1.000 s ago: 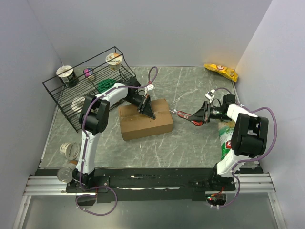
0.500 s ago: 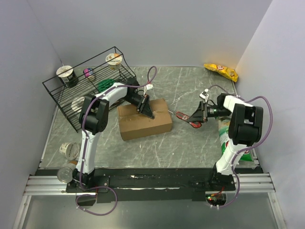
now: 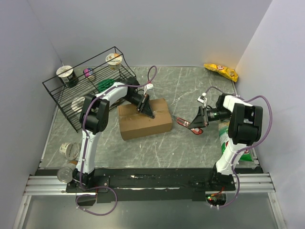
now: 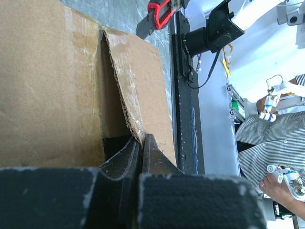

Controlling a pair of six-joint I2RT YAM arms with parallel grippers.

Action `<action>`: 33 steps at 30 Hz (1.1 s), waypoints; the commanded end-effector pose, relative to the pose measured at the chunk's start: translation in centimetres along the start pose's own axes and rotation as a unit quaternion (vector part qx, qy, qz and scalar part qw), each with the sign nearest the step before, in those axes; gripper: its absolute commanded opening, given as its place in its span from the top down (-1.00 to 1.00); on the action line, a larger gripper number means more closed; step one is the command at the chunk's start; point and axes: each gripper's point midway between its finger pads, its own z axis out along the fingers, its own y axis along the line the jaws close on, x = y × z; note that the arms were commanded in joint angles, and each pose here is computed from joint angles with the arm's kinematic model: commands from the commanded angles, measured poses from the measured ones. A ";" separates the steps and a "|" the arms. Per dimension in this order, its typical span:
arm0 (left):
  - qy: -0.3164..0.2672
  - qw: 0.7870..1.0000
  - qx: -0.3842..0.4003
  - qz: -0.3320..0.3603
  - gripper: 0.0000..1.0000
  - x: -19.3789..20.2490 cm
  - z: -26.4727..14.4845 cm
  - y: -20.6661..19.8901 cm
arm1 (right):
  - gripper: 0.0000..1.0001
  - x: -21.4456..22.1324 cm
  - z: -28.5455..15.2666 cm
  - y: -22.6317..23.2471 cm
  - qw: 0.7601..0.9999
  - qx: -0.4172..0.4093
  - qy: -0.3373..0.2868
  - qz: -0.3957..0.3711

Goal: Unpack the express box
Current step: Cut the express box at the center of the board.

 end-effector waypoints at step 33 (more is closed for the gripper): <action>0.137 0.964 -0.023 0.227 0.98 3.4 0.2 -1.0 | 1.00 -3.2 0.5 3.0 0.993 -0.001 0.032 -0.114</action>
